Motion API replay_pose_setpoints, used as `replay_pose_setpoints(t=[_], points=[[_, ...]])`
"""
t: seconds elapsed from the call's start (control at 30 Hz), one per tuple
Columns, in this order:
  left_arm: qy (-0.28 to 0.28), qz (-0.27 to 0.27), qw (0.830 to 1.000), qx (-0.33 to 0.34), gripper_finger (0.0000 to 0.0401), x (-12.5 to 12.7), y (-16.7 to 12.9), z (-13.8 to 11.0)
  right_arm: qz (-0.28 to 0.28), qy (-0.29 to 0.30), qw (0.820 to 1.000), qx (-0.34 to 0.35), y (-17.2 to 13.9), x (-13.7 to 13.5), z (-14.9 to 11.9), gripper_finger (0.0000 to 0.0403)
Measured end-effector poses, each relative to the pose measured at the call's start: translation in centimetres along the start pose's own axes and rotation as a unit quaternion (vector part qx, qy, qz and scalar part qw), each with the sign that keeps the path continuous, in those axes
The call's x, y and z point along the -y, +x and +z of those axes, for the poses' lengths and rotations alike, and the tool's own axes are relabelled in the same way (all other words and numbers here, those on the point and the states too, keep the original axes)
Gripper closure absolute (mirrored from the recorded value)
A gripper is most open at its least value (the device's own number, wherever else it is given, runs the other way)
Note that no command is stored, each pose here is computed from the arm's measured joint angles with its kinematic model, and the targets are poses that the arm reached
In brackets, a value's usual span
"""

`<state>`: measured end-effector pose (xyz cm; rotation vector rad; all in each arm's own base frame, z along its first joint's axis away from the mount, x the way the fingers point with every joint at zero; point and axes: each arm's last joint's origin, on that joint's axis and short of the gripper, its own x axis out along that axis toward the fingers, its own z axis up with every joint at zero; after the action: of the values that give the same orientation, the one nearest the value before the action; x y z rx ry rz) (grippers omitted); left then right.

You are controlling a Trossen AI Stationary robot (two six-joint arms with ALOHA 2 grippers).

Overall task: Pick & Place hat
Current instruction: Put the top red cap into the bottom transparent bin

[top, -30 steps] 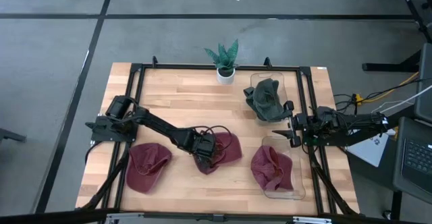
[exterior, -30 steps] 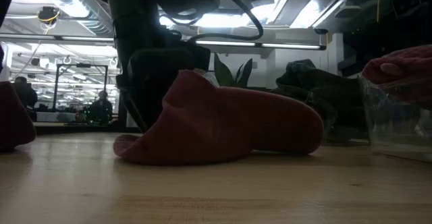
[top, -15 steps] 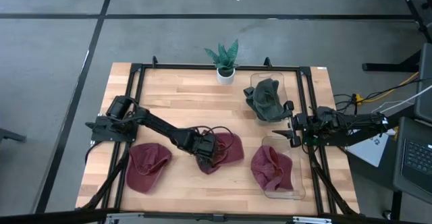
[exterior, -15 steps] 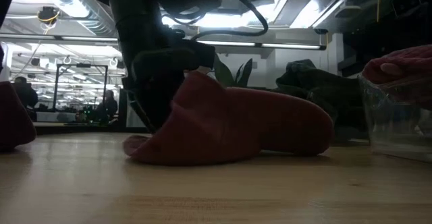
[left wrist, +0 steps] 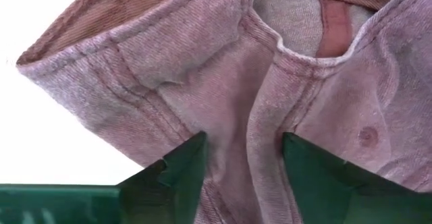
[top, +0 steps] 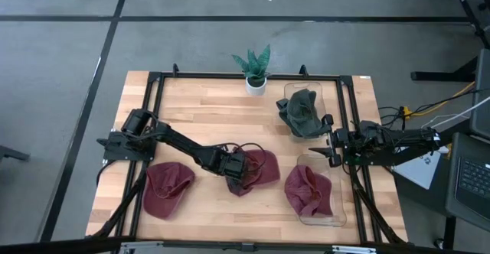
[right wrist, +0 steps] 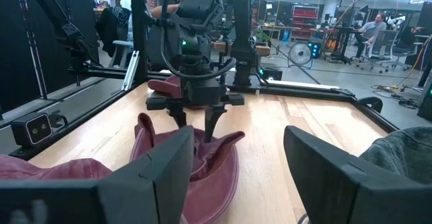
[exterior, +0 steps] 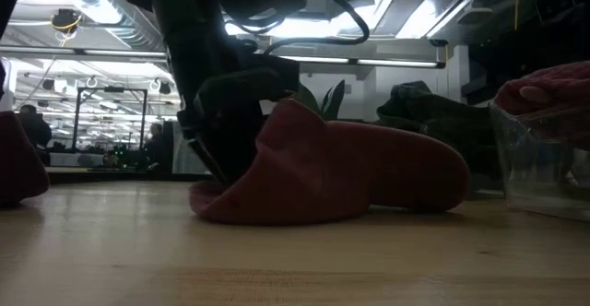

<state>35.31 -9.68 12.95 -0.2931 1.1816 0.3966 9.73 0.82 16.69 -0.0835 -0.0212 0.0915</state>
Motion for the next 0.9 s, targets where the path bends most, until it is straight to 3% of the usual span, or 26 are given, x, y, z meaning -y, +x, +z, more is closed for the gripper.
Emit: replay_pose_setpoints(t=[0.37,0.53,0.9], points=[[-0.004,-0.005,1.0,0.008,0.0332,0.1,0.0,0.1,0.0,0.0,1.0,0.0,0.0,0.0,0.0,0.0174],[-0.039,-0.018,0.999,0.033,0.0388,0.5,0.0,0.5,0.0,0.0,1.0,0.0,0.0,0.0,0.0,0.0174],[-0.053,-0.046,0.994,0.079,0.0396,2.0,-0.6,1.3,0.0,0.0,1.0,0.0,0.0,0.0,0.0,0.0174]])
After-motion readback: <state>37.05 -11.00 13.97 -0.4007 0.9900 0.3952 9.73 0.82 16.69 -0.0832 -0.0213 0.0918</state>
